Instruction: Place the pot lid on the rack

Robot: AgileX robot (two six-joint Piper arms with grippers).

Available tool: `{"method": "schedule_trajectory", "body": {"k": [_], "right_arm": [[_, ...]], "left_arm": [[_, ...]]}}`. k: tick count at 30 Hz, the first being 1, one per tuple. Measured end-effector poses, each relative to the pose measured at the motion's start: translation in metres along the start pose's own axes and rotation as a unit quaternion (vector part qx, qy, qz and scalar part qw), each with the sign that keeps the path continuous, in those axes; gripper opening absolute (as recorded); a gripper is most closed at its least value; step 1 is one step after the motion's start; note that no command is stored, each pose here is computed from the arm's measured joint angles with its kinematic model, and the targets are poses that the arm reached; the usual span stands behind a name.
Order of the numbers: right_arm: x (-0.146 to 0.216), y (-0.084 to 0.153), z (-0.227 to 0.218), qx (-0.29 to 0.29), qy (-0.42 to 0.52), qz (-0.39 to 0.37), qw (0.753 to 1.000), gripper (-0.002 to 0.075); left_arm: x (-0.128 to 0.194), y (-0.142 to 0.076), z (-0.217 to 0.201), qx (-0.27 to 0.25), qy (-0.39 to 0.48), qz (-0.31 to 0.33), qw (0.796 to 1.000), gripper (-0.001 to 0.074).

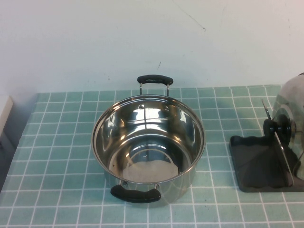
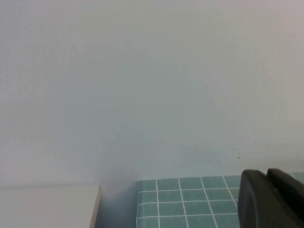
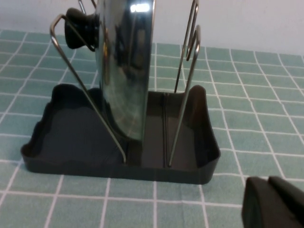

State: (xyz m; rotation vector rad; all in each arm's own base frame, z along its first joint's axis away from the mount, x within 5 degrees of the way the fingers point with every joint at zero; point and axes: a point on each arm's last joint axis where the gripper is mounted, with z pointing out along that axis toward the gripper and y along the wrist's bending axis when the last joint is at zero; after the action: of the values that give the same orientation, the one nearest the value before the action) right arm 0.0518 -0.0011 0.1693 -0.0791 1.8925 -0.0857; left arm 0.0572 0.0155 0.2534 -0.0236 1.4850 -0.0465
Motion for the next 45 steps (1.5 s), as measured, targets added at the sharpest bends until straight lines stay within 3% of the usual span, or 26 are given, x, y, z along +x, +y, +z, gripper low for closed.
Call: {"method": "schedule_trajectory", "body": {"k": [10, 45], "right_arm": [[0.0002, 0.0000, 0.0000, 0.000, 0.001, 0.036, 0.999, -0.0001], [0.0002, 0.0000, 0.0000, 0.000, 0.001, 0.038, 0.999, -0.0001]], "left_arm": [[0.0000, 0.0000, 0.0000, 0.000, 0.000, 0.000, 1.000, -0.0001], [0.0003, 0.0012, 0.0000, -0.007, 0.001, -0.013, 1.000, -0.0003]]}}
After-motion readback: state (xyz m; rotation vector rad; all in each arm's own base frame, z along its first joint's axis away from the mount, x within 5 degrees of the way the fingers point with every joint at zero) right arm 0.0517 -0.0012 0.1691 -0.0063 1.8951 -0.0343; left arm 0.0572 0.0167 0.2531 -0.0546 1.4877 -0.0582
